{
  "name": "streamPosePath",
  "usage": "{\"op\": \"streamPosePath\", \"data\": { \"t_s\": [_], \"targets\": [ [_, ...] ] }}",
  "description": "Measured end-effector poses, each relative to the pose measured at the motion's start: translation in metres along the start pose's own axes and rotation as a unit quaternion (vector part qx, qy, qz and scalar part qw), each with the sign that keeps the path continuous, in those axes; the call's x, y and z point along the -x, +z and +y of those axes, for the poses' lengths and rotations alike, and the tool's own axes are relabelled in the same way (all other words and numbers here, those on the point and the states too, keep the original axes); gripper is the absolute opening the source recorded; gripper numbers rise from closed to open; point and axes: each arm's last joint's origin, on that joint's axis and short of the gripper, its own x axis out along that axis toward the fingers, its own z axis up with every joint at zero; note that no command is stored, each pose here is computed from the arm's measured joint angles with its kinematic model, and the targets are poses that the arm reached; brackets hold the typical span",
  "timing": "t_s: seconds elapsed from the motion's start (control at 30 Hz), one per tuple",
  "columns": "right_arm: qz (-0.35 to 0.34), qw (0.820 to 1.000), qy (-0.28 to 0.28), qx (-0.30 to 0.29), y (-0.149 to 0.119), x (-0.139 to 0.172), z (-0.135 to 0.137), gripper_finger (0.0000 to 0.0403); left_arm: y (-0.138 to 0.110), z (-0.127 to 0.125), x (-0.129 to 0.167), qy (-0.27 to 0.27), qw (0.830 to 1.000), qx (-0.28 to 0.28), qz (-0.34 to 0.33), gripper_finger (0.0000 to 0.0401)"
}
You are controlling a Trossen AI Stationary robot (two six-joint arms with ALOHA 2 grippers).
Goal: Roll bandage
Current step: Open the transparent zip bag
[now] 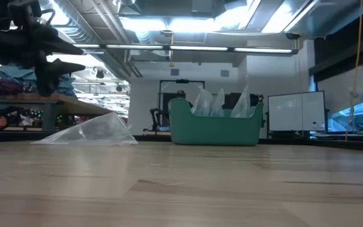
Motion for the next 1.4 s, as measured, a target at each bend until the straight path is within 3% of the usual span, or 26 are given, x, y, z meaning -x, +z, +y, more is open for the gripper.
{"op": "streamPosePath", "data": {
  "t_s": [0.1,0.3,0.53,0.8,1.0,1.2,1.4],
  "targets": [
    [-0.039,0.999,-0.010,0.003,0.002,0.000,-0.001,0.0003,-0.003,0.000,-0.002,-0.001,1.000,0.015,0.020,0.0143],
    [-0.050,0.998,-0.023,0.006,0.010,-0.004,-0.003,0.0003,-0.006,-0.006,-0.011,-0.022,0.999,0.014,0.048,0.0143],
    [-0.103,0.993,-0.055,0.030,0.026,-0.009,-0.007,0.0003,0.006,-0.032,-0.022,-0.135,0.987,-0.077,-0.032,0.0143],
    [-0.110,0.990,-0.085,-0.001,0.043,-0.016,-0.015,0.0003,0.000,-0.038,-0.040,-0.135,0.984,-0.110,-0.040,0.0143],
    [-0.132,0.985,-0.112,-0.028,0.056,-0.021,-0.021,0.0003,0.004,-0.038,-0.050,-0.092,0.987,-0.117,-0.068,0.0143],
    [-0.183,0.969,-0.153,-0.061,0.073,-0.026,-0.031,0.0003,0.020,-0.046,-0.065,-0.054,0.974,-0.202,-0.088,0.0143],
    [-0.189,0.963,-0.165,-0.097,0.086,-0.031,-0.038,0.0003,0.029,-0.036,-0.070,0.076,0.949,-0.286,-0.108,0.0143]
  ]
}}
